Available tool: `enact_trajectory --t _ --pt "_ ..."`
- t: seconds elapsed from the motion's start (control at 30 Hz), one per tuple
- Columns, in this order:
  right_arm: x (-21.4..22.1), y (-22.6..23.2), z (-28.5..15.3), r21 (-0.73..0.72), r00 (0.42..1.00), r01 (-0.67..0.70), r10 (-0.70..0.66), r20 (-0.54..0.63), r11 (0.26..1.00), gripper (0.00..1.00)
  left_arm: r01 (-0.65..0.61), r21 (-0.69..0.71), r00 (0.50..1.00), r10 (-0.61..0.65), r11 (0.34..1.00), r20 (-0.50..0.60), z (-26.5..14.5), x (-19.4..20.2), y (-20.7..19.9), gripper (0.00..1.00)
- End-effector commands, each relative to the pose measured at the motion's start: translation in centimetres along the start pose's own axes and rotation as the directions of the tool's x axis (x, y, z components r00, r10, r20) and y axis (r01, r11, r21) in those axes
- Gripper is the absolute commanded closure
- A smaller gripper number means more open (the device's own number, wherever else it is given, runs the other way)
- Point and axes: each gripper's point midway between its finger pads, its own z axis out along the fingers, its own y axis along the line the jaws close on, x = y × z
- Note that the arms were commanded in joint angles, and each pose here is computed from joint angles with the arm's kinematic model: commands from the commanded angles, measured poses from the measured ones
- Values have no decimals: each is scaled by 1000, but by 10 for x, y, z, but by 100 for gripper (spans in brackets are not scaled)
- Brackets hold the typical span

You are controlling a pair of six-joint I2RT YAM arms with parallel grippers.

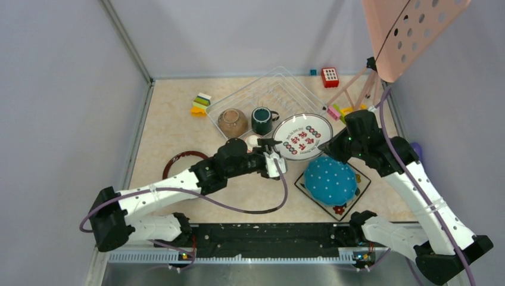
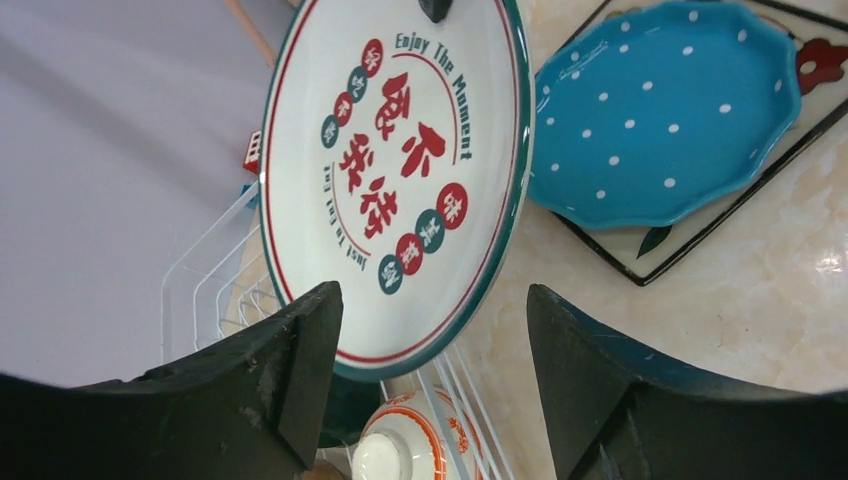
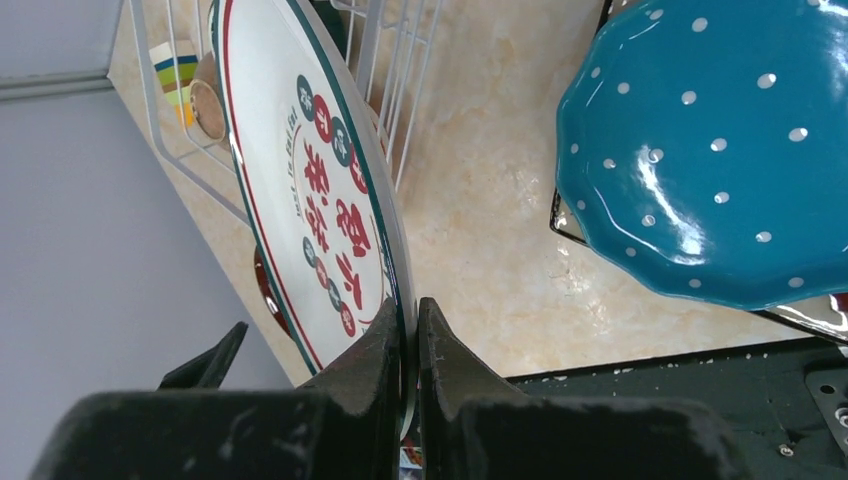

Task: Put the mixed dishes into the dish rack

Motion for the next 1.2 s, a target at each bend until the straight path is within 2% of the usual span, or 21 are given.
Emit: enact_trajectory --t 0.0,0.1,0.23,0.27,0.3,0.33,0.37,0.4,0.43,0.47,0.63,0.73,0.83,0.9,1.0,1.07,1.17 --pt "-2 28 -2 -112 999 -46 45 -14 993 100 -124 -33 991 122 992 -60 15 -6 14 29" --pt "-2 30 -2 -118 999 -46 44 -19 992 100 -136 4 988 136 991 -75 23 -5 7 33" --pt "-1 32 0 -125 999 -47 45 -23 991 100 -122 14 991 123 992 -56 29 -9 5 62" --pt "-3 31 -1 -123 999 -47 45 -15 991 100 -119 15 992 119 993 -47 29 -11 5 73" --pt "-5 31 -1 -120 999 -44 44 0 992 87 -115 14 993 115 993 -37 30 -13 5 83" --pt "-9 30 -2 -112 999 -34 37 22 993 66 -112 4 993 112 994 -28 29 -15 7 94" --pt "-16 30 -4 -109 998 -22 28 53 994 42 -105 -13 994 105 994 -19 28 -19 10 100" --pt "-23 29 -6 -101 996 9 0 92 995 24 -74 -43 997 74 996 -1 27 -23 15 100" --pt "-30 29 -10 -95 991 26 -14 130 995 11 -56 -72 998 58 996 14 25 -27 19 100" --pt "-38 27 -13 -85 985 41 -27 168 996 7 -45 -98 998 48 994 30 23 -30 23 100" --pt "-64 18 -29 -51 950 75 -55 309 996 4 64 -266 998 -61 962 23 21 -37 59 100" --pt "-79 8 -41 -35 915 87 -66 398 996 3 165 -292 986 -153 942 65 23 -42 73 100" --pt "-88 0 -50 -32 883 120 -92 461 992 2 321 -173 945 -303 931 124 27 -46 76 100" --pt "-87 -1 -51 -51 865 198 -150 479 979 2 410 -89 906 -394 908 153 27 -49 87 100" --pt "-81 9 -53 -161 836 310 -188 516 937 3 492 -15 860 -484 870 160 30 -43 102 100" --pt "-71 11 -52 -217 814 398 -234 532 891 2 529 37 837 -528 848 145 34 -40 107 100" --pt "-65 0 -46 -220 800 429 -255 542 876 2 599 80 796 -603 797 57 50 -27 108 100"
